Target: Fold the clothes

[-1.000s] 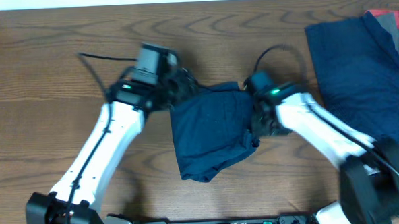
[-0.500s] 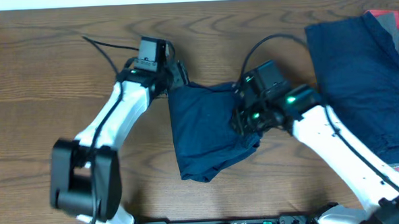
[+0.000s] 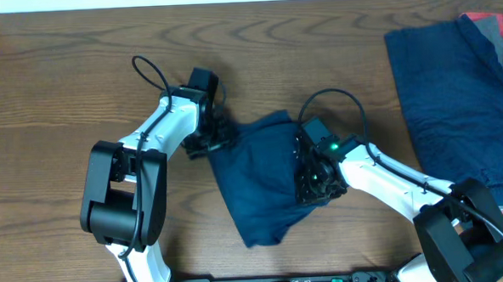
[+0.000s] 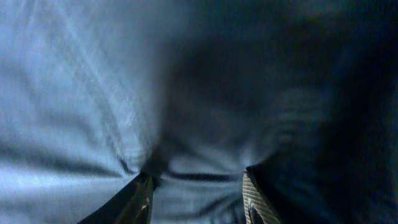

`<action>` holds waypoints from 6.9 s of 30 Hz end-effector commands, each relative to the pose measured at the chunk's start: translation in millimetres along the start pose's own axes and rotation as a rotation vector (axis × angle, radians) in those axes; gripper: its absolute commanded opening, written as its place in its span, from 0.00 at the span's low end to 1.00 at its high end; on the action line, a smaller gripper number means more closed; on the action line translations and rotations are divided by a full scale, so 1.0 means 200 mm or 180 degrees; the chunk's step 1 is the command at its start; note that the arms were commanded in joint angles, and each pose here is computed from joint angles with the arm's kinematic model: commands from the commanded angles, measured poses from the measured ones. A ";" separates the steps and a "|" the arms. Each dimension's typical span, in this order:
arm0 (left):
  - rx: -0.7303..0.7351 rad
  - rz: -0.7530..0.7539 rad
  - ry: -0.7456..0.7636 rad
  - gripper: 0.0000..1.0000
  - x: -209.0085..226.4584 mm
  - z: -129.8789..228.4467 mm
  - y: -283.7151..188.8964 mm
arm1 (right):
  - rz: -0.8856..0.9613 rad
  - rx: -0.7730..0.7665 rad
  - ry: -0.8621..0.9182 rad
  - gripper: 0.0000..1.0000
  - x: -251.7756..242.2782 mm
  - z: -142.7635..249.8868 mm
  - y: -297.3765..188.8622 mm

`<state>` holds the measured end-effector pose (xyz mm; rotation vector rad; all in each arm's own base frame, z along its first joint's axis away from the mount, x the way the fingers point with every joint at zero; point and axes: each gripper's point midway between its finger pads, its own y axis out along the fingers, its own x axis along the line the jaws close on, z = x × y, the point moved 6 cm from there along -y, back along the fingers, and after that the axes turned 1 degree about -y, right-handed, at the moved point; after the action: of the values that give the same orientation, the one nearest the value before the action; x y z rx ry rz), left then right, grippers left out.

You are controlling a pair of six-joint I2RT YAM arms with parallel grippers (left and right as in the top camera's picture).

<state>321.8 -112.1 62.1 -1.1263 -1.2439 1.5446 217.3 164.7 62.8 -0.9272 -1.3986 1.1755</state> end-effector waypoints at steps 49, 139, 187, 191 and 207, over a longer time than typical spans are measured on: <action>0.0346 0.1324 0.1251 0.06 -0.46 0.13 0.15 | 0.0567 -0.1821 0.0254 0.92 -0.26 -0.26 -0.65; -0.0783 -0.0125 0.0367 0.98 0.18 -0.22 -0.21 | 0.0075 -0.0752 0.1570 0.99 -0.74 0.08 -0.64; -0.2652 0.0442 0.0529 0.98 0.38 0.73 -0.77 | 0.0454 -0.3175 0.1113 0.99 -0.61 0.47 -0.94; -0.2902 0.0575 0.0514 0.98 0.42 0.76 -0.74 | 0.0452 -0.3659 0.0991 0.99 -0.58 0.52 -1.00; -0.2941 0.0604 0.0516 0.98 0.42 0.78 -0.74 | 0.0450 -0.3195 0.1110 0.99 -0.57 0.64 -0.87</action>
<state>160.8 -44.9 209.5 -1.9391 -1.8164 0.9568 122.5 -3.6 212.8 -1.8341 -1.6581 0.2770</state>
